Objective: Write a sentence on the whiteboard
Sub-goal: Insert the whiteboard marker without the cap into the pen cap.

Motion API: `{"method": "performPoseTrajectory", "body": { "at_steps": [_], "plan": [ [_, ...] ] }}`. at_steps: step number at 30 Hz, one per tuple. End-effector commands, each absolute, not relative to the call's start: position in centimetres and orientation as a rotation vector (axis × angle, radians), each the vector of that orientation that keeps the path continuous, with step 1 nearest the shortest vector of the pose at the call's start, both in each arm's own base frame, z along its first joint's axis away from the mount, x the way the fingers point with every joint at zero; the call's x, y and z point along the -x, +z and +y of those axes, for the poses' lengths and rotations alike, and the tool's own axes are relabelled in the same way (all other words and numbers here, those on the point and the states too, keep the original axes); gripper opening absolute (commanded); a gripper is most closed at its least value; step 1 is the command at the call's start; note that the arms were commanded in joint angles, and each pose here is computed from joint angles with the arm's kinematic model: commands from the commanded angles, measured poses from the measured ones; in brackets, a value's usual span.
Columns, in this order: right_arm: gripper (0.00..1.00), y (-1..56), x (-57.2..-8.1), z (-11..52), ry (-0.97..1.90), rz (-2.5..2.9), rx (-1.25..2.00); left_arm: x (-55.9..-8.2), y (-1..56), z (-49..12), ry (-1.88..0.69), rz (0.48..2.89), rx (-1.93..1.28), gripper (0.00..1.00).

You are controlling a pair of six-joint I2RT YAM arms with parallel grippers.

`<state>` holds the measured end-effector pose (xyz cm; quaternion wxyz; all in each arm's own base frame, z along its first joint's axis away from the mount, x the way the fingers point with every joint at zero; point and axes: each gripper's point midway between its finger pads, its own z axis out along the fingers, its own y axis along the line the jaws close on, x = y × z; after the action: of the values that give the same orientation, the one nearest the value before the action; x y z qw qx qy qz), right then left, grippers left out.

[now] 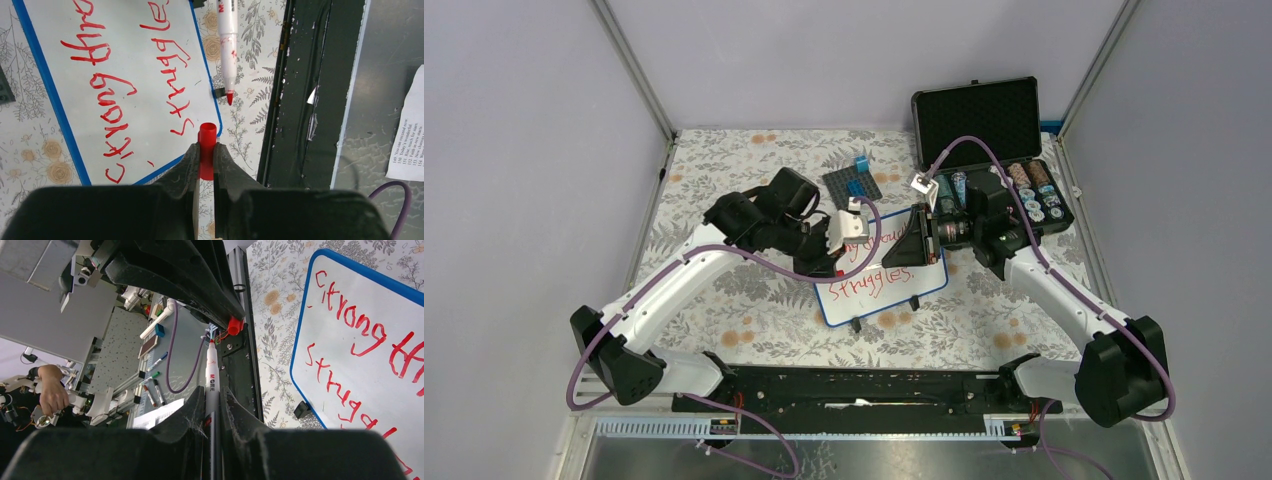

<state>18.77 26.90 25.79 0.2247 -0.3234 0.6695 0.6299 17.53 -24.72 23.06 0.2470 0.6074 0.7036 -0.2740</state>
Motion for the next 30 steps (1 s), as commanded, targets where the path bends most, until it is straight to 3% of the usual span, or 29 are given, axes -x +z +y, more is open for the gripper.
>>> {"method": "performPoseTrajectory", "body": {
  "at_steps": [1, 30],
  "plan": [
    [0.0, 26.2, -18.3, 27.2, 1.763, 1.806, 0.939, -17.3, 25.2, -26.0, -0.794, 1.79, -1.664, 0.0],
    [0.0, 25.7, -18.8, 27.7, 1.702, 1.823, 0.955, -16.7, 26.3, -26.5, -0.852, 1.754, -1.661, 0.0]
  ]
}}
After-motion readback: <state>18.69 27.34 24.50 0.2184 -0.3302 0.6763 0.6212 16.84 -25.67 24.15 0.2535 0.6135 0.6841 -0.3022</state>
